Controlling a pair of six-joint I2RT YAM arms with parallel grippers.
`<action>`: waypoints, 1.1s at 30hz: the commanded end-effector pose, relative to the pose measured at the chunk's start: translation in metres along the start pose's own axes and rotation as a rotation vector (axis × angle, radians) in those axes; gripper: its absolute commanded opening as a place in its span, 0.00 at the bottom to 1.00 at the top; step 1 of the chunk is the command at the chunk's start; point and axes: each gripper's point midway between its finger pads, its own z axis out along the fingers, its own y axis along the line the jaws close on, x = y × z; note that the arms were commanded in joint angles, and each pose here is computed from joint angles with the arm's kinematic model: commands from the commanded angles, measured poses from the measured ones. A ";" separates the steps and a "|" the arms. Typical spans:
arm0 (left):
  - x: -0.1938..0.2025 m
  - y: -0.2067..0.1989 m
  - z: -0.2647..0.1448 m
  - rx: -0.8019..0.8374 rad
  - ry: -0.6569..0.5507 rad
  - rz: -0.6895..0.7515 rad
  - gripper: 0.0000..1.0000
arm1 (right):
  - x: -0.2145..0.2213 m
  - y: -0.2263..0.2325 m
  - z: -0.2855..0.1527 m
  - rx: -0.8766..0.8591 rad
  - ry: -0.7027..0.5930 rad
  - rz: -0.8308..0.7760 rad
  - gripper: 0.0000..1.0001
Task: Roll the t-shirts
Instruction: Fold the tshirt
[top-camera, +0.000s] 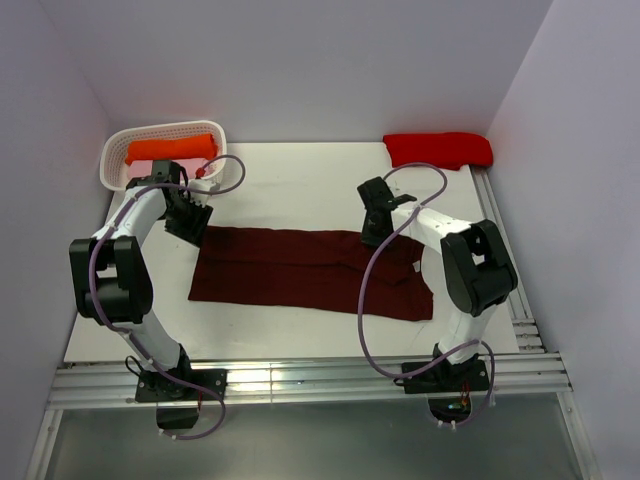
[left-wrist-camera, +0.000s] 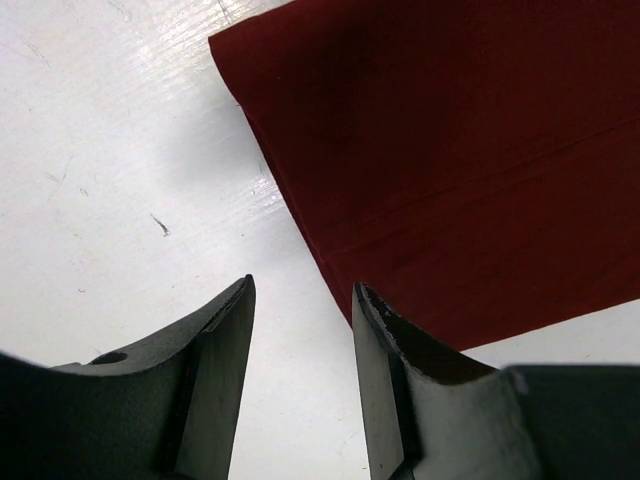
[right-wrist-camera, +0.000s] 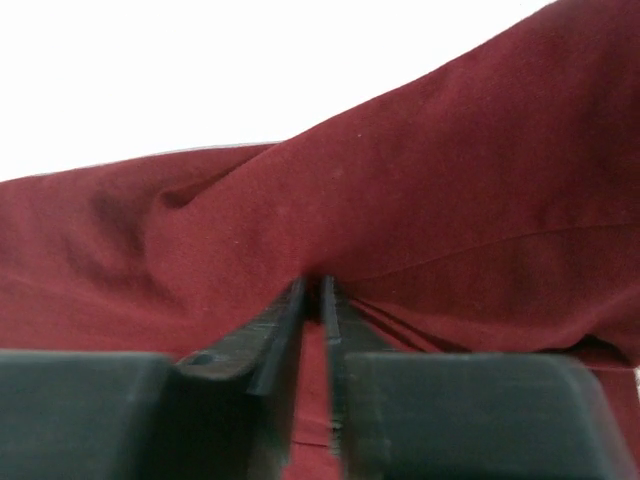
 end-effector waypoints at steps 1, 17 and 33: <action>-0.013 -0.002 -0.020 -0.004 -0.068 0.011 0.49 | -0.004 -0.001 -0.009 0.015 -0.035 0.008 0.13; -0.009 -0.004 -0.014 0.010 -0.061 0.021 0.47 | 0.043 0.009 -0.047 -0.031 -0.061 -0.009 0.01; -0.002 -0.005 -0.008 0.019 -0.036 0.035 0.46 | 0.108 0.024 -0.054 -0.073 -0.025 0.007 0.01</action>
